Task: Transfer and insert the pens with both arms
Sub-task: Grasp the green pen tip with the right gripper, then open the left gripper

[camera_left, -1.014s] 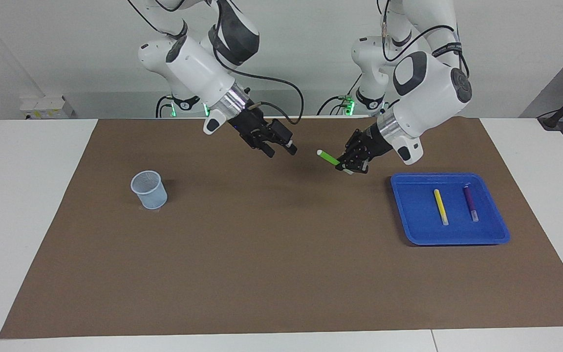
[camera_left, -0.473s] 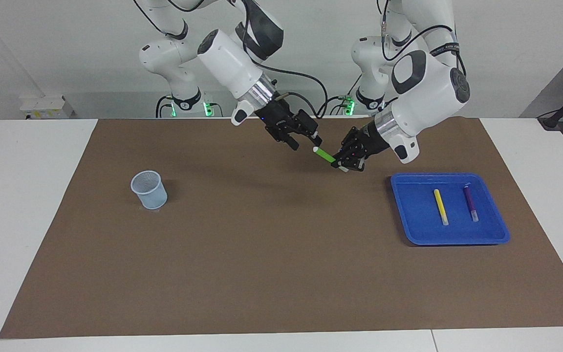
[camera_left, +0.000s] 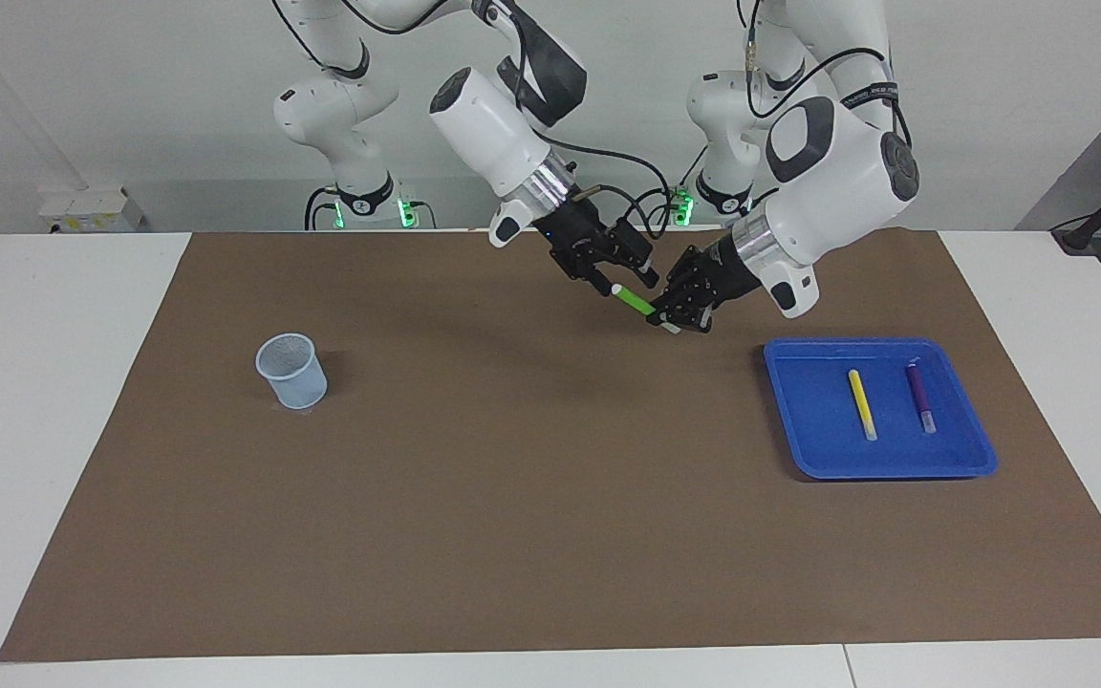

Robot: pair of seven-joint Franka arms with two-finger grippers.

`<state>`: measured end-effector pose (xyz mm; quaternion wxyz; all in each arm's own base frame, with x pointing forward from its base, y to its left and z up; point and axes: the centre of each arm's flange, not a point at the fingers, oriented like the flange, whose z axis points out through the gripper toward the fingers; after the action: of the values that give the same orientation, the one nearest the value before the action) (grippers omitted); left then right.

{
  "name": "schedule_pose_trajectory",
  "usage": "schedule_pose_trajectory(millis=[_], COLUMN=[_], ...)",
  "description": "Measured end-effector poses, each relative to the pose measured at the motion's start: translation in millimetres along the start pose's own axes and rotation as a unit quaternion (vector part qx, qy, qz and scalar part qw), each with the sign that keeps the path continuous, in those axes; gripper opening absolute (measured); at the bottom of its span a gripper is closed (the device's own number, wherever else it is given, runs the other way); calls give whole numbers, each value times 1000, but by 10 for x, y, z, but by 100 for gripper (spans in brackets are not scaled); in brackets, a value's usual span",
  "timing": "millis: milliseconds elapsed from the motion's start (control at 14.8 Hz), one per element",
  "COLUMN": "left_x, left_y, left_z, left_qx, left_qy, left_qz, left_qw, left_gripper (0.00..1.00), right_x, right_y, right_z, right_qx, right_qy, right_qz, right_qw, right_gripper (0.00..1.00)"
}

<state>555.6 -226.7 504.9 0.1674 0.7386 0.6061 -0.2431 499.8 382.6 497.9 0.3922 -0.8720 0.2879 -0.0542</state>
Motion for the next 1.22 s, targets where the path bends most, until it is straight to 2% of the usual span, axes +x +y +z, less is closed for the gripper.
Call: schedule_pose_trajectory(millis=[68, 203, 270, 406, 676, 744, 1217], left_x=[0, -1, -1, -3, -3, 3, 8], left_y=[-1, -1, -2, -7, -16, -19, -21], left_z=[0, 1, 1, 0, -3, -5, -6], left_qx=[0, 1, 1, 2, 5, 6, 8], left_qy=[0, 0, 0, -1, -1, 0, -1], left_qz=[0, 0, 0, 0, 0, 0, -1], left_qw=[1000, 1000, 1000, 1000, 1000, 1000, 1000], left_gripper=[17, 17, 17, 17, 17, 17, 17], right_x=[9, 9, 9, 7, 5, 2, -1], right_y=[-6, -21, -28, -36, -33, -33, -33], right_z=[-7, -16, -20, -24, -20, -17, -15], right_qx=[1, 2, 3, 4, 3, 2, 2], right_qy=[1, 1, 1, 1, 0, -1, -1], right_qz=[0, 0, 0, -1, -1, -1, -1], right_qw=[1000, 1000, 1000, 1000, 1000, 1000, 1000], right_gripper=[82, 78, 71, 67, 22, 18, 18])
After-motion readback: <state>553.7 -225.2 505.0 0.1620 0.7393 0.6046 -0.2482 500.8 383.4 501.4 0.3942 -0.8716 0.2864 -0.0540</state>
